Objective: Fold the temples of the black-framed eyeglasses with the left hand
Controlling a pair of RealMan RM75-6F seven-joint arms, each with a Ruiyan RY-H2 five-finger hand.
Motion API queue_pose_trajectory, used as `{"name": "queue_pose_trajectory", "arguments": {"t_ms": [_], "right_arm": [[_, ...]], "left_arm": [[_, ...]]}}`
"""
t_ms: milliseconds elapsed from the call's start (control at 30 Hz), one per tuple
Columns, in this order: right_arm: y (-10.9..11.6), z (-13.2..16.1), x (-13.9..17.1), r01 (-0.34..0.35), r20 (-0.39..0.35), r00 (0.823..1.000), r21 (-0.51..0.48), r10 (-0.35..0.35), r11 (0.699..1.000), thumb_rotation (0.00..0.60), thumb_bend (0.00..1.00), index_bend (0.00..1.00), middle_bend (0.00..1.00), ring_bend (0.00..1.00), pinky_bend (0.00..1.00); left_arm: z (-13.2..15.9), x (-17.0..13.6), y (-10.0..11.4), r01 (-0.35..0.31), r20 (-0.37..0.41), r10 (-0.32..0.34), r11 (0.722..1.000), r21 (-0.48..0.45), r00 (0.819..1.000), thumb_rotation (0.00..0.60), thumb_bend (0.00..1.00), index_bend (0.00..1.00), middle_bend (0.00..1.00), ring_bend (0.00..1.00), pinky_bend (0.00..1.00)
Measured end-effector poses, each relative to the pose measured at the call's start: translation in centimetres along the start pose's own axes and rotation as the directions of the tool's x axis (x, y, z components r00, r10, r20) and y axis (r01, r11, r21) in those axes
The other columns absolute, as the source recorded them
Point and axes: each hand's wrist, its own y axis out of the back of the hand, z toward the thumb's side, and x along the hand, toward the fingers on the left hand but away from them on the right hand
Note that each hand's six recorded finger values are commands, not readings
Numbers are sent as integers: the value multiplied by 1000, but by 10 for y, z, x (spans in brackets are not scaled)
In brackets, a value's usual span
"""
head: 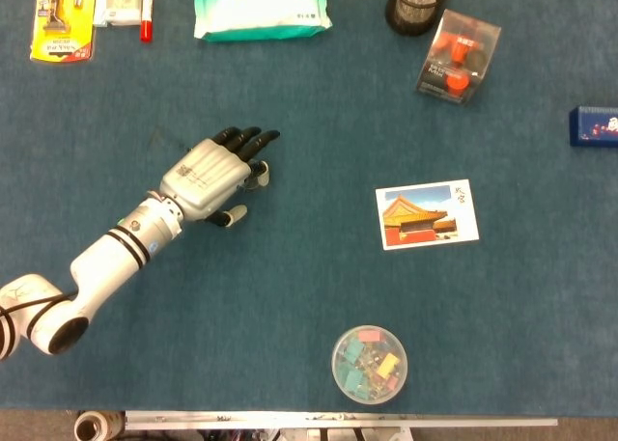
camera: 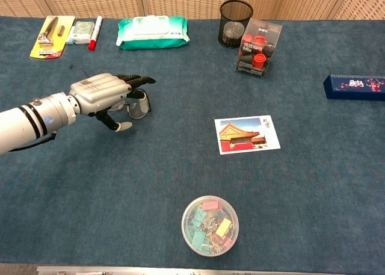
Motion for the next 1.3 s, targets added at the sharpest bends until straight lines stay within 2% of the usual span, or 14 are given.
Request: {"name": "queue_pose_trajectory", "arguments": {"t_ms": [500,800,900,1133,1300], "right_arm": [[-1,10,-4,4,-28,1000,-21,-4,1000,600,604,577,517,420,656],[1,14,-6,15,-42,999,-32,-16,999,600,605,577,516,420,657],[2,15,-7,17,-43,999,-32,-18,999,600,605,577,517,420,657],[1,15,-8,15,-41,999,-30,-16,999,600,605,577,516,420,656],[2,15,-8,22,-42,999,-34,-23,999,600,605,577,516,420,657]], "left_arm": [[-11,-23,17,-37,-49,39,999,36,998,600,325,345,14,0,103],[-26,-52,35,-114,-116,121,992,61,986,600,325,345,38,10,106],[-29,-60,43,-165,-135,172,984,64,976,600,324,346,54,22,108],[-39,-74,64,-306,-179,313,950,64,933,600,324,345,71,36,108],[-45,-79,70,-357,-198,358,933,41,913,600,325,334,71,36,108]]}}
